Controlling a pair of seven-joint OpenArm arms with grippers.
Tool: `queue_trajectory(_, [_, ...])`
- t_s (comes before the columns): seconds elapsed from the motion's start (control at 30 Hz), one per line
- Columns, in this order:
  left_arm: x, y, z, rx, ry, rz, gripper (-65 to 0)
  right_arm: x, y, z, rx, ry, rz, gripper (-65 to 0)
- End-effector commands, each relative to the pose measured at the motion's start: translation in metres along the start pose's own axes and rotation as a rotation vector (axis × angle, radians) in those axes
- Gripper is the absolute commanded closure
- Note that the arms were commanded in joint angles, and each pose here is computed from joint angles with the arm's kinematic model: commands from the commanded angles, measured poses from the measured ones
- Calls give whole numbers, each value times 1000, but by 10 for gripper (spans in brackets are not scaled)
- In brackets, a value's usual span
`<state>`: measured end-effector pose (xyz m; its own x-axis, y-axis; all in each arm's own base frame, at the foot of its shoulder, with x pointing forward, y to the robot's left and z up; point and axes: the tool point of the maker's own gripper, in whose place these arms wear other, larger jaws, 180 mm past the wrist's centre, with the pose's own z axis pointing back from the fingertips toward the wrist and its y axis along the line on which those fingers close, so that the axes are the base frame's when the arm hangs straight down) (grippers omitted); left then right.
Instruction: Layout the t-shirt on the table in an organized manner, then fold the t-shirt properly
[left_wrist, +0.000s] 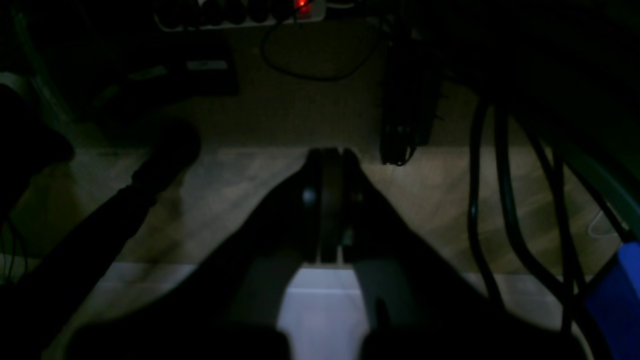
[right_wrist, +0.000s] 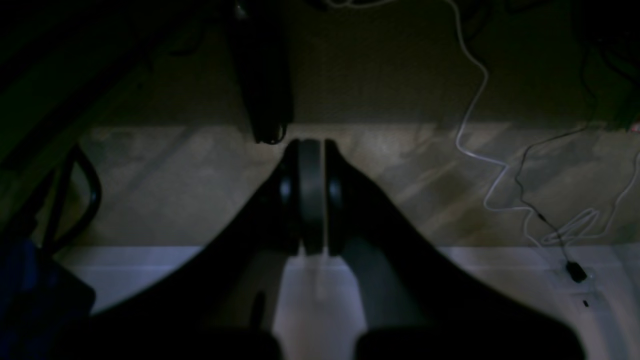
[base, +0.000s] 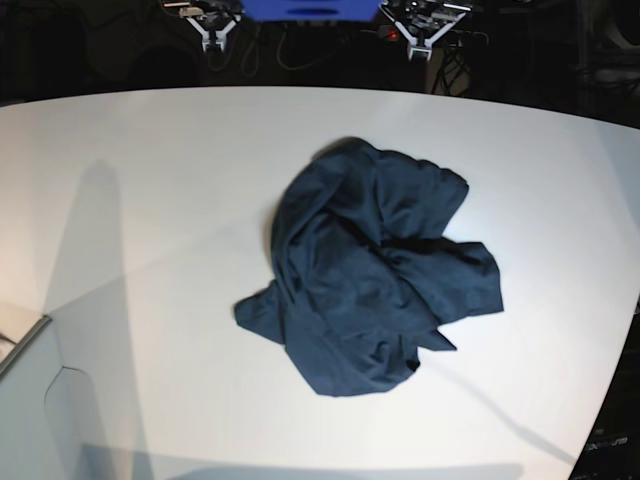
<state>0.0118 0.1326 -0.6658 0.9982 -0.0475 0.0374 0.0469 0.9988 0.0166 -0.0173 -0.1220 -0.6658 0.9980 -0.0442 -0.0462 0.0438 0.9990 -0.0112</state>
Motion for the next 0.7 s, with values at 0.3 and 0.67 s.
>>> queue_trajectory(0.3, [1,2,0,9,-5,3,0,-3,5,0,20,8,-4,0])
queue_trajectory(0.67, [-5,2,0,9,5,5,0,-1,5,0,20,5,-4,0])
